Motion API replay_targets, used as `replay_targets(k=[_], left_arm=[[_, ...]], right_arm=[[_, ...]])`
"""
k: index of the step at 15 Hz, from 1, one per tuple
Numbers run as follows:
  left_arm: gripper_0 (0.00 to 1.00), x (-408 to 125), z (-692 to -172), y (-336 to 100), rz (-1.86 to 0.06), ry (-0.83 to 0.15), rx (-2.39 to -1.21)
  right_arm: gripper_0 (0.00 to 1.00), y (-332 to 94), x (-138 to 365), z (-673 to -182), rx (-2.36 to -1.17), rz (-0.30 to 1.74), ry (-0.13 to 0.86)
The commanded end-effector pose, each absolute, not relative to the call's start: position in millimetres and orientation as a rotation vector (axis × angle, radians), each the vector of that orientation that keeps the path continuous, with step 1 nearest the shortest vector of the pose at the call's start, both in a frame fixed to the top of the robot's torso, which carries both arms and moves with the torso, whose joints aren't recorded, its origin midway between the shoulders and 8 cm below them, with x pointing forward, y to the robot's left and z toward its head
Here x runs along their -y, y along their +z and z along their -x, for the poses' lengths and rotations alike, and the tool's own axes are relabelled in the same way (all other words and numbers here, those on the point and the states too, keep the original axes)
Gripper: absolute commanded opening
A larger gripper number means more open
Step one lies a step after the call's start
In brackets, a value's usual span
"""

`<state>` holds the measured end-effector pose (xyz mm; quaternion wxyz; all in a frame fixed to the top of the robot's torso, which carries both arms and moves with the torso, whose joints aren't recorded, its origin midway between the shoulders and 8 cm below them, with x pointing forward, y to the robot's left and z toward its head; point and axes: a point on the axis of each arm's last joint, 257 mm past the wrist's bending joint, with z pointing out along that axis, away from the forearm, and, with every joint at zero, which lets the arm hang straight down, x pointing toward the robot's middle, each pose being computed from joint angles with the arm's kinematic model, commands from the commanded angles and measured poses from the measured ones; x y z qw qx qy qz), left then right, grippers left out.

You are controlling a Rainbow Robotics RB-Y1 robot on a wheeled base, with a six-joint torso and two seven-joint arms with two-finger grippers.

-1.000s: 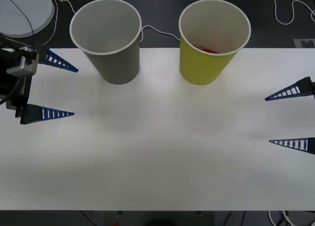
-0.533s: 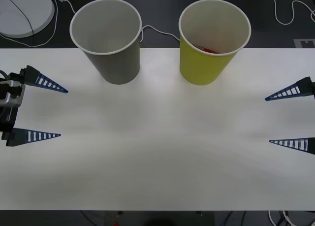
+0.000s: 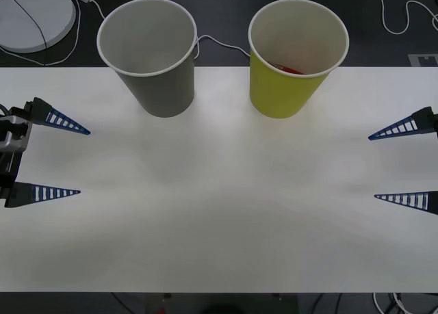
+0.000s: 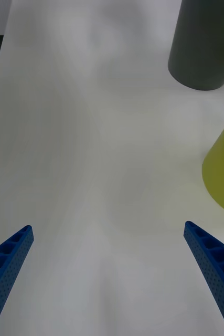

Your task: Put the can into the green bin and the plastic bottle into the gray bin

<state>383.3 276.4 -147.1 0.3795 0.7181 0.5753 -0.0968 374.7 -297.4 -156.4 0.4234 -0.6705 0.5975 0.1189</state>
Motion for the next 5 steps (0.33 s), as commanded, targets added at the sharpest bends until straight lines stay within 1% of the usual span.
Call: replay_targets(k=[1, 5], left_arm=[[1.00, -275.0, -382.4, -148.2, -1.836, -0.253, -1.464], [1.00, -275.0, -382.4, -148.2, -1.836, -0.253, -1.464]], right_arm=[[1.00, -156.4, 297.4, -374.7, -1.495, 1.678, 0.298], [1.00, -156.4, 297.4, -374.7, -1.495, 1.678, 0.298]])
